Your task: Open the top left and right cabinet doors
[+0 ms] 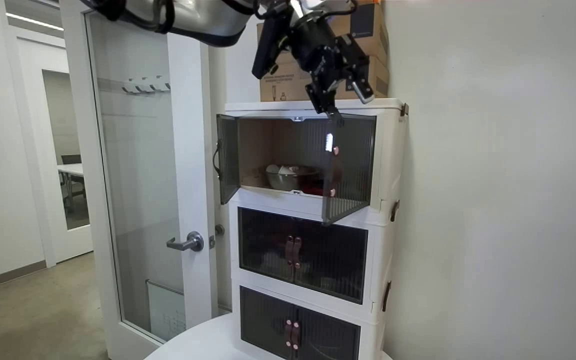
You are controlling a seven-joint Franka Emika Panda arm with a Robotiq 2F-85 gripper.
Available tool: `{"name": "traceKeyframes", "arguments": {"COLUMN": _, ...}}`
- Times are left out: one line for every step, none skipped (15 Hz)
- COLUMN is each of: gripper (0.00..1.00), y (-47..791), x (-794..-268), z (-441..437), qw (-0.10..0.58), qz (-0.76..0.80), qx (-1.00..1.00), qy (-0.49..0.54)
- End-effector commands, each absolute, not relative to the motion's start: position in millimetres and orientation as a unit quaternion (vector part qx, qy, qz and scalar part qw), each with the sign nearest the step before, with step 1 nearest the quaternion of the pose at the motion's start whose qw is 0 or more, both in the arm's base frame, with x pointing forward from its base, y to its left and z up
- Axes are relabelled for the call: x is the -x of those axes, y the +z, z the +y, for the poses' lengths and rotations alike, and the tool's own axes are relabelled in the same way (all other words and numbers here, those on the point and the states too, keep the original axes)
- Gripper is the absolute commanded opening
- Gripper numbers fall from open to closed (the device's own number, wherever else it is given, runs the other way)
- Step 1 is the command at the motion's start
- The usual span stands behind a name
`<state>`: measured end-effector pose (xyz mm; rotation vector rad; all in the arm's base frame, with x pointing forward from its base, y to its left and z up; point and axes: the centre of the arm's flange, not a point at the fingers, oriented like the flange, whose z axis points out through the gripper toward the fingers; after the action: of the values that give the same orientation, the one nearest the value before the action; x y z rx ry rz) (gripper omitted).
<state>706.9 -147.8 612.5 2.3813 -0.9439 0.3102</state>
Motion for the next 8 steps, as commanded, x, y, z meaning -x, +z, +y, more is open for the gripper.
{"name": "traceKeyframes", "arguments": {"gripper": 1.00, "y": 629.7, "x": -722.3, "z": -185.1, "qw": 0.340, "qz": -0.386, "qx": -0.850, "qy": 0.111}}
{"name": "traceKeyframes", "arguments": {"gripper": 1.00, "y": 629.0, "x": -721.8, "z": -195.0, "qw": 0.355, "qz": -0.393, "qx": -0.841, "qy": 0.110}}
{"name": "traceKeyframes", "arguments": {"gripper": 1.00, "y": 630.0, "x": -718.2, "z": -206.6, "qw": 0.366, "qz": -0.397, "qx": -0.834, "qy": 0.109}}
{"name": "traceKeyframes", "arguments": {"gripper": 1.00, "y": 628.5, "x": -717.8, "z": -215.0, "qw": 0.370, "qz": -0.397, "qx": -0.833, "qy": 0.105}}
{"name": "traceKeyframes", "arguments": {"gripper": 1.00, "y": 628.7, "x": -713.9, "z": -220.2, "qw": 0.362, "qz": -0.390, "qx": -0.840, "qy": 0.104}}
{"name": "traceKeyframes", "arguments": {"gripper": 1.00, "y": 628.9, "x": -711.0, "z": -221.7, "qw": 0.349, "qz": -0.382, "qx": -0.849, "qy": 0.105}}
{"name": "traceKeyframes", "arguments": {"gripper": 1.00, "y": 631.2, "x": -706.6, "z": -218.0, "qw": 0.325, "qz": -0.366, "qx": -0.866, "qy": 0.105}}
{"name": "traceKeyframes", "arguments": {"gripper": 1.00, "y": 636.3, "x": -700.1, "z": -209.0, "qw": 0.292, "qz": -0.340, "qx": -0.887, "qy": 0.110}}
